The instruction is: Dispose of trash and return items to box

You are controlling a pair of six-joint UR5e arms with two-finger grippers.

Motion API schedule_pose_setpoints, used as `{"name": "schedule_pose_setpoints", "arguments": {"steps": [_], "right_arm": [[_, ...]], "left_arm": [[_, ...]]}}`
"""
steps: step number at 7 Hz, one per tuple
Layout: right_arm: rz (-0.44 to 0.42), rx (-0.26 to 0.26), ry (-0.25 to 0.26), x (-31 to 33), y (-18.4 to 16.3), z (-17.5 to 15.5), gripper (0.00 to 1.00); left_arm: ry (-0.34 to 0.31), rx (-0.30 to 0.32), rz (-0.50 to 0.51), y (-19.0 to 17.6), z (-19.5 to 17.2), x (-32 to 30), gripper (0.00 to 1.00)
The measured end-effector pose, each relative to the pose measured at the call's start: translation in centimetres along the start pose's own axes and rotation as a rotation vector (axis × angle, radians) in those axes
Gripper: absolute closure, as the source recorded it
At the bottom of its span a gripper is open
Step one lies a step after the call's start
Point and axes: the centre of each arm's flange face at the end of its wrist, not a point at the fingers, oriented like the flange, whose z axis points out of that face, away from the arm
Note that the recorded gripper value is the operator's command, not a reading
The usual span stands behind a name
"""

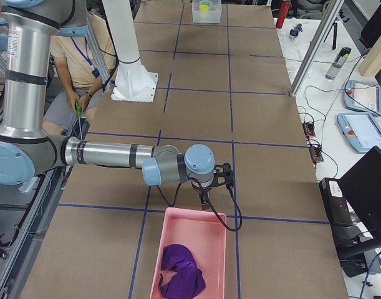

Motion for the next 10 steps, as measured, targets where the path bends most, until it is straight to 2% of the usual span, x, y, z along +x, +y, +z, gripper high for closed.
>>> {"name": "schedule_pose_setpoints", "arguments": {"steps": [1, 3, 4, 6, 9, 10], "right_arm": [[0.008, 0.007, -0.003, -1.5, -0.8, -0.3, 0.00], [0.058, 0.040, 0.021, -6.9, -2.6, -1.5, 0.00], [0.064, 0.050, 0.042, -8.3, -2.9, -1.7, 0.00], [0.076, 0.049, 0.055, -8.7, -2.7, -1.6, 0.00], [0.089, 0.037, 0.056, -8.0, -1.9, -1.1, 0.00], [0.092, 0.032, 0.056, -7.8, -1.4, -1.0, 0.00]], "left_arm": [[0.007, 0.051, -0.001, -2.3, -2.6, 1.5, 0.00], [0.110, 0.119, -0.066, -7.0, -10.2, 6.9, 0.00], [0.155, 0.112, -0.075, -8.6, -13.7, 10.5, 0.00], [0.193, 0.040, -0.056, -10.5, -18.6, 18.8, 0.00], [0.286, -0.065, 0.012, -9.6, -18.7, 30.9, 0.00], [0.318, -0.057, 0.064, -7.4, -17.9, 31.4, 0.00]]}}
